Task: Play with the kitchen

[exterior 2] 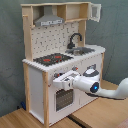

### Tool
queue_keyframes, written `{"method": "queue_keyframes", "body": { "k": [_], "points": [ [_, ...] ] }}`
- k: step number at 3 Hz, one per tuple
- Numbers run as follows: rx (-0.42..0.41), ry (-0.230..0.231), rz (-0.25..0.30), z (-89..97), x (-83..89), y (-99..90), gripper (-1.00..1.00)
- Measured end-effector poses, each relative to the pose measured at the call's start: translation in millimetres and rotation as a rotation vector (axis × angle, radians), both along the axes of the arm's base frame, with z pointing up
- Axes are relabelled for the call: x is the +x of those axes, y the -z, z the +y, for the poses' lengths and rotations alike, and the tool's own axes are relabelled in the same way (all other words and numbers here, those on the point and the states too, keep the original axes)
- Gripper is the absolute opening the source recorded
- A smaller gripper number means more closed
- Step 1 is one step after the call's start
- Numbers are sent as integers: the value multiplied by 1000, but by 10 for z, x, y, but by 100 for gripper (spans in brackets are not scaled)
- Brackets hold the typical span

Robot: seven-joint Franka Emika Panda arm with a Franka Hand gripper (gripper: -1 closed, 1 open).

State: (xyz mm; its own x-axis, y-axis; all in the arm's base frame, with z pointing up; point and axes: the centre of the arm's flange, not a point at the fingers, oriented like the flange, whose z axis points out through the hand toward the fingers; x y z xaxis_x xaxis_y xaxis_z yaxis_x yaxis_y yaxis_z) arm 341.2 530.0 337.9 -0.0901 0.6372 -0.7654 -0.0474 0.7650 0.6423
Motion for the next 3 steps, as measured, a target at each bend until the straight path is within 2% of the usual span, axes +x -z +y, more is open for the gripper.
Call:
{"method": "queue_keyframes", "body": {
  "k": [1, 2, 3],
  "points": [
    [18, -34, 6, 197, -240, -24, 100],
    [86, 2, -5, 60, -373, -164, 100],
    [114, 35, 5, -164, -442, -112, 100]
  ]
}}
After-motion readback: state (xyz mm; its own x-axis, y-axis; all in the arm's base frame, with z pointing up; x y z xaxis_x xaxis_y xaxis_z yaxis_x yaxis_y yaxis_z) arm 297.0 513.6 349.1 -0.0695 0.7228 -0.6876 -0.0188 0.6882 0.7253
